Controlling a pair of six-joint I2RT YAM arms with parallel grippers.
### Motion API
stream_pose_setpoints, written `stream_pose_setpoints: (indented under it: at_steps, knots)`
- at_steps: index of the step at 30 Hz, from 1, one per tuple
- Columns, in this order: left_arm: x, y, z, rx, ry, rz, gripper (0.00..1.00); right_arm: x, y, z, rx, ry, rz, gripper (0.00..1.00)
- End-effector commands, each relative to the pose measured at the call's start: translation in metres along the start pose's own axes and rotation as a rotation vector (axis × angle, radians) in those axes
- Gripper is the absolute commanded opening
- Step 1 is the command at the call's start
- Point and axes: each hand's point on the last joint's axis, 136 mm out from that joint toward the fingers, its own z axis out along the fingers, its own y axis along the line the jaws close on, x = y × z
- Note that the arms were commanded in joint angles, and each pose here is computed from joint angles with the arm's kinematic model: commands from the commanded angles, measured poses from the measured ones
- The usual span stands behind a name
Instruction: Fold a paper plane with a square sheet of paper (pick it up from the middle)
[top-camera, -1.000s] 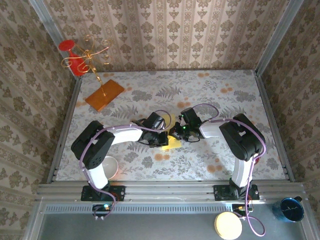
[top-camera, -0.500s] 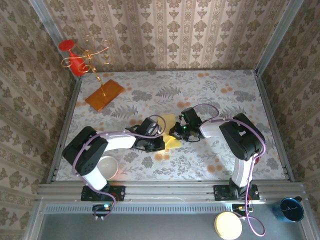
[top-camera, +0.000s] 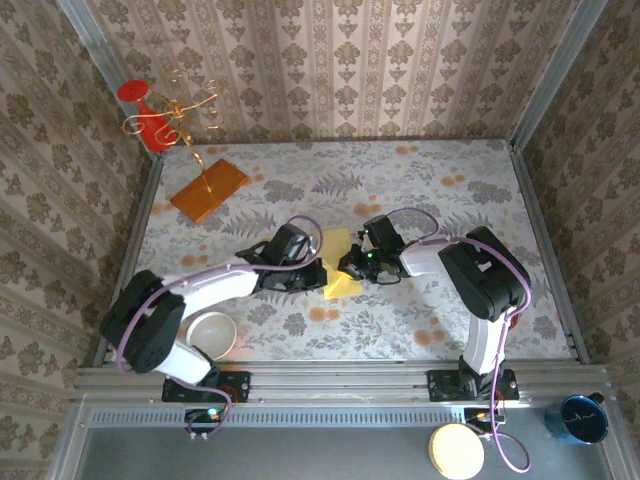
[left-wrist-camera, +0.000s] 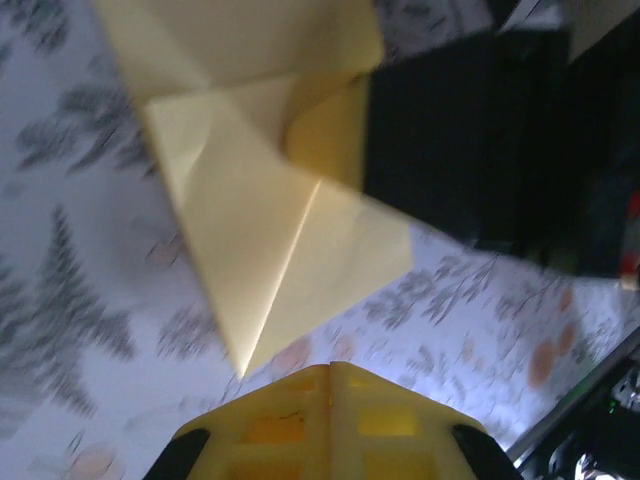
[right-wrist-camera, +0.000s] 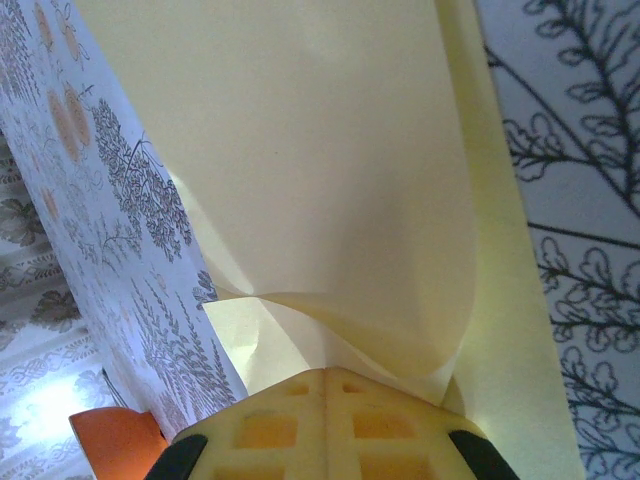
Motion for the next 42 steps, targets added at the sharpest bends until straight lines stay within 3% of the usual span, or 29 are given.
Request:
stream_pose_setpoints:
  at_steps: [1,12,18,22,28,42]
  knots:
    - [-0.006,0.001,0.019,-0.008,0.025,0.006,0.00,0.026,-0.086,0.004,0.261,0.053,0.158,0.01]
    - [0.023,0.048,0.041,-0.133,0.125,-0.093,0.00,0.021,-0.069,0.002,0.208,0.044,0.118,0.02]
    - [0.047,0.079,0.042,-0.229,0.187,-0.156,0.00,0.005,-0.018,-0.013,0.069,-0.005,-0.035,0.02]
    - [0.048,0.082,0.042,-0.233,0.196,-0.161,0.00,0.010,0.004,-0.024,0.033,0.003,-0.130,0.02]
    - [0.049,0.082,0.045,-0.233,0.211,-0.162,0.00,0.030,0.004,-0.017,0.048,0.044,-0.147,0.02]
    - [0.052,0.085,0.043,-0.247,0.224,-0.173,0.00,0.037,0.003,0.003,0.058,0.112,-0.164,0.02]
